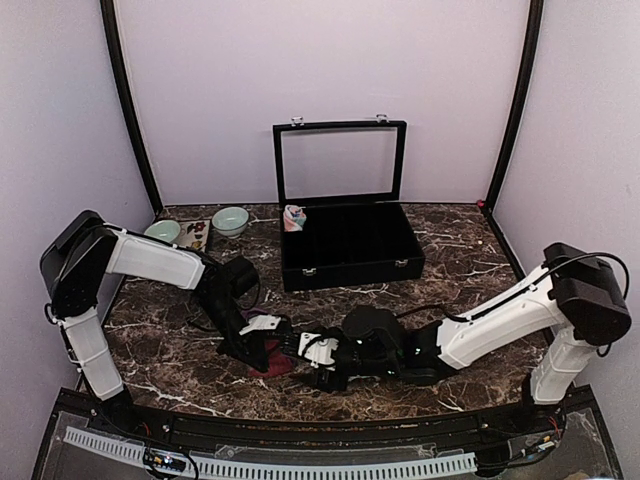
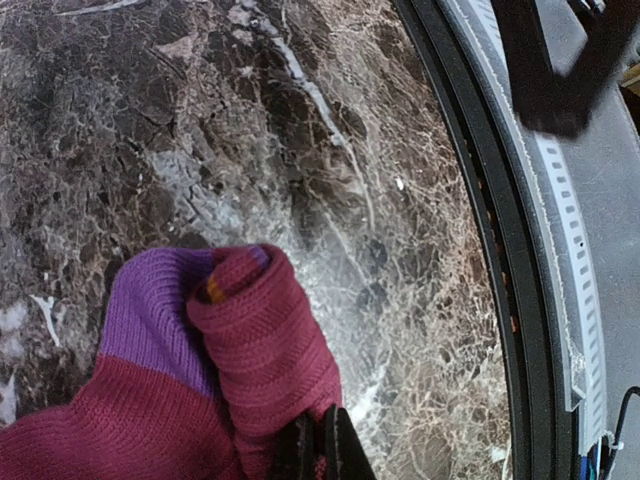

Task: Roll the socks
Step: Roll the sock at the center of the board.

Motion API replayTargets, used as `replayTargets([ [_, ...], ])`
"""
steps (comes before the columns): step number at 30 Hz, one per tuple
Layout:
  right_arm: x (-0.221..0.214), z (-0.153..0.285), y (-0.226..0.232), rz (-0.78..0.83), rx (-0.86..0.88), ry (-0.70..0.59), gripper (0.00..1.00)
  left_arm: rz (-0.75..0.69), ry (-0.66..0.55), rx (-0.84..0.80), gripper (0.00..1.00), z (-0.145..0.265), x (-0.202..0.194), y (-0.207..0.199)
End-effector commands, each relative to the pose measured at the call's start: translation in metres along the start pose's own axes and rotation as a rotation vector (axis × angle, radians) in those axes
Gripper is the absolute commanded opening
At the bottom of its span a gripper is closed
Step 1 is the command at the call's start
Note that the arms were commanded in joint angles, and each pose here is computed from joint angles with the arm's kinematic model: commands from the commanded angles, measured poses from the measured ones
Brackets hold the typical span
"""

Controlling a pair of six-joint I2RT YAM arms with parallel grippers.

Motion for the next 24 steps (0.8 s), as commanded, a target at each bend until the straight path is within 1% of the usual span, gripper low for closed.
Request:
replayTargets([
  [1, 0.018, -0.032, 0.008, 0.172, 0.131, -0.076, 0.64, 0.178, 0.274, -0.051, 0.01, -0.024, -0.056, -0.004],
  [5, 0.017, -0.061, 0.013, 0.234, 0.169, -0.081, 0.61, 0.171, 0.286, -0.02, 0.01, -0.024, -0.06, 0.0],
  [9, 0.016, -0.074, 0.016, 0.25, 0.197, -0.091, 0.58, 0.161, 0.297, 0.015, 0.01, -0.022, -0.058, 0.005],
  [14, 0.006, -0.083, 0.018, 0.248, 0.207, -0.079, 0.55, 0.162, 0.296, 0.01, 0.01, -0.021, -0.057, 0.004],
  [17, -0.002, -0.088, 0.018, 0.231, 0.202, -0.07, 0.52, 0.168, 0.314, -0.002, 0.01, -0.023, -0.062, 0.002],
  [21, -0.011, -0.097, 0.012, 0.19, 0.176, -0.062, 0.45, 0.155, 0.311, 0.018, 0.01, -0.022, -0.063, 0.002],
  [24, -0.018, -0.101, 0.015, 0.179, 0.179, -0.049, 0.44, 0.138, 0.325, 0.046, 0.01, -0.02, -0.062, 0.003],
])
Point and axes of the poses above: each gripper's point midway between its finger pads, its own z axis back along the fingers, its own y axis along the line the jaws close on, x = y × z, the point moved 10 cm from there along z, back along the fingers, and after that the axes turned 15 degrees about z, right-handed, at the moved point
